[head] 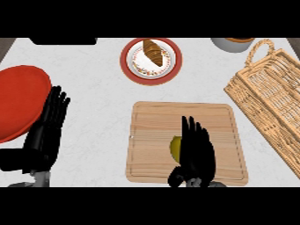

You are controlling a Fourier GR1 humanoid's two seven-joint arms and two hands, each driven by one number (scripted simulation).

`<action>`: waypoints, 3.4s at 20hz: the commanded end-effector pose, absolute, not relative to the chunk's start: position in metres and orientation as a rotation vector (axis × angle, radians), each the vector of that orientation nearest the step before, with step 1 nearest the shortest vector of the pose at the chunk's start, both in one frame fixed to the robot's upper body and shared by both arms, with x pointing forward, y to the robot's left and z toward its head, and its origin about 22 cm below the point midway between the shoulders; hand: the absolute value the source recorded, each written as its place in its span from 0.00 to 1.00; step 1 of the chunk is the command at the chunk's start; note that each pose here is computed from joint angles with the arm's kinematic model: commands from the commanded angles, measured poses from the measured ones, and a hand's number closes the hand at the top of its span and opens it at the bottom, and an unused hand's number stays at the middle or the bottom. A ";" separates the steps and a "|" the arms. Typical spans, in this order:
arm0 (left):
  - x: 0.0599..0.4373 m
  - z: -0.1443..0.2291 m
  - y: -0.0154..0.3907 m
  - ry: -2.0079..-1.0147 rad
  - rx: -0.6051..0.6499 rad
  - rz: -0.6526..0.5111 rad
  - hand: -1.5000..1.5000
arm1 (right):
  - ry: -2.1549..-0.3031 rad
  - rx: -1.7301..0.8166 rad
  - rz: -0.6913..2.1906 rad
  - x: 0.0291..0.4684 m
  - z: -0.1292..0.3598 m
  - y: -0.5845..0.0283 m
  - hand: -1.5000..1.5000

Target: Pick the lemon from the cutting board and place it in the basket

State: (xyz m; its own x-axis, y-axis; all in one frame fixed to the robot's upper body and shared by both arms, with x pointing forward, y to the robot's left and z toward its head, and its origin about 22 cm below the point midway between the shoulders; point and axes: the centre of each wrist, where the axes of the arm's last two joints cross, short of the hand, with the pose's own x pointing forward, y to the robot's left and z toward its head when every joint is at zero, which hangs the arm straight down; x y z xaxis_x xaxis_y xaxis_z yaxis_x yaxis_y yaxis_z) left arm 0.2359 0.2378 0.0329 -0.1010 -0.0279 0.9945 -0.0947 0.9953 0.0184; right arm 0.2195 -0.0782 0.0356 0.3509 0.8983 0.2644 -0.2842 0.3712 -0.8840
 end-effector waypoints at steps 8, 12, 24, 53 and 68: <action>0.233 0.041 0.237 -1.675 0.096 0.062 0.50 | -0.798 -0.808 0.939 0.216 0.008 -0.087 1.00; 0.248 0.034 0.235 -1.682 0.088 0.053 0.50 | -0.815 -0.845 1.028 0.222 0.016 -0.089 1.00; 0.246 0.027 0.235 -1.673 0.060 0.047 0.50 | -0.772 -0.977 0.851 0.285 0.011 -0.085 1.00; 0.251 0.032 0.236 -1.678 0.055 0.027 0.50 | -1.125 -1.377 -0.141 0.409 0.166 -0.065 1.00; 0.248 0.027 0.234 -1.647 0.111 0.059 0.50 | -0.849 -1.564 -0.119 0.399 0.153 -0.101 1.00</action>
